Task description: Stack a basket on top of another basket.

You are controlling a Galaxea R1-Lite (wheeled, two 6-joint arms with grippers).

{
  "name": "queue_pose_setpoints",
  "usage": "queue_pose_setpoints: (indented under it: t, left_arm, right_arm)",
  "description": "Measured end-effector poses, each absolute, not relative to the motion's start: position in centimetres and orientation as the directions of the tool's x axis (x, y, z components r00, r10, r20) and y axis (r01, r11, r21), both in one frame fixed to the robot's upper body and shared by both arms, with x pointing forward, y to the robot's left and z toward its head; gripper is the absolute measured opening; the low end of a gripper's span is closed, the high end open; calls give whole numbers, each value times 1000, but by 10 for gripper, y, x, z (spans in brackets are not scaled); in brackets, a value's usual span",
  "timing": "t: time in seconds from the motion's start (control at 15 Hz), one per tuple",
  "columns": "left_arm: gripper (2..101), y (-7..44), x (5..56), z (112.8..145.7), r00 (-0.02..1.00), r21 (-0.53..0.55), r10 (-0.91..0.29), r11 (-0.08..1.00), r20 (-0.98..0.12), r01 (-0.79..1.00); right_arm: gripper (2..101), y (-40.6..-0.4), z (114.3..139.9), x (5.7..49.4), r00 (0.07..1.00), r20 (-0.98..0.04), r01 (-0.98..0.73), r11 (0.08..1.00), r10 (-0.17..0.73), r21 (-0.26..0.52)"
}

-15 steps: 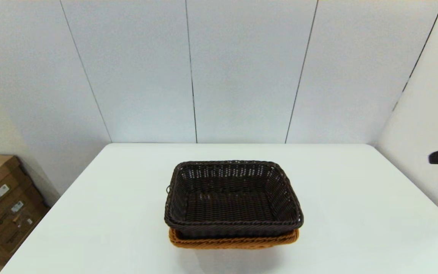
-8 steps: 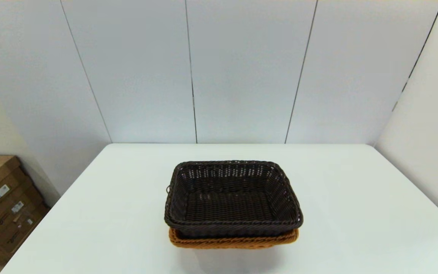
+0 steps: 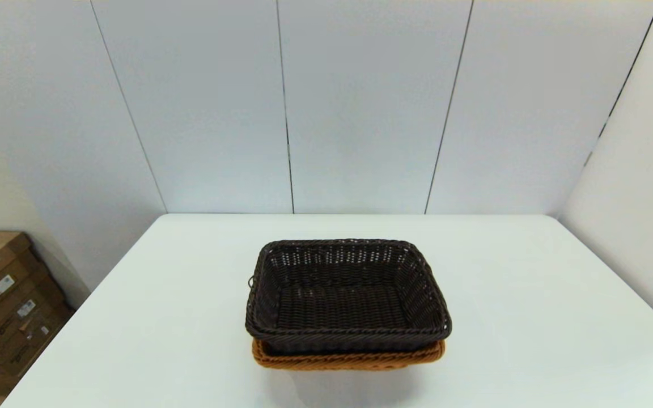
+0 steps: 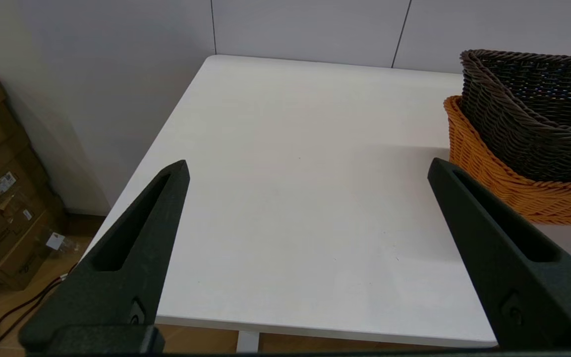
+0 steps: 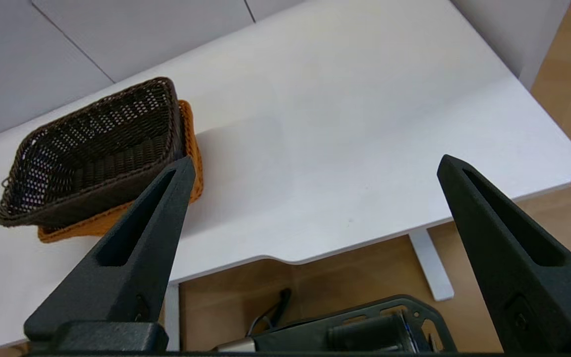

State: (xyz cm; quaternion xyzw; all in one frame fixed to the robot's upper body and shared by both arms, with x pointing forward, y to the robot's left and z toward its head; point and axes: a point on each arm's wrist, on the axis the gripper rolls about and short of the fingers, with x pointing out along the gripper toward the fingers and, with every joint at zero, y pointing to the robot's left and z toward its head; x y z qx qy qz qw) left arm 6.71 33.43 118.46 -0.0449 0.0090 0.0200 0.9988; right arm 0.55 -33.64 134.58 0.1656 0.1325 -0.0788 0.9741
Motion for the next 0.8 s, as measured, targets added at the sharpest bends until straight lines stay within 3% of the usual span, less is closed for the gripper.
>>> queue_pose_setpoints:
  t: [0.33, 0.8]
  left_arm:
    - [978, 334, 67, 1185, 999, -89, 40, 995, -20, -41]
    - [978, 334, 67, 1185, 999, -89, 39, 995, -20, -41]
  right_arm:
    - [971, -337, 1311, -7, 969, -226, 156, 955, -99, 252]
    - [971, -338, 1247, 15, 987, -133, 99, 993, -90, 62]
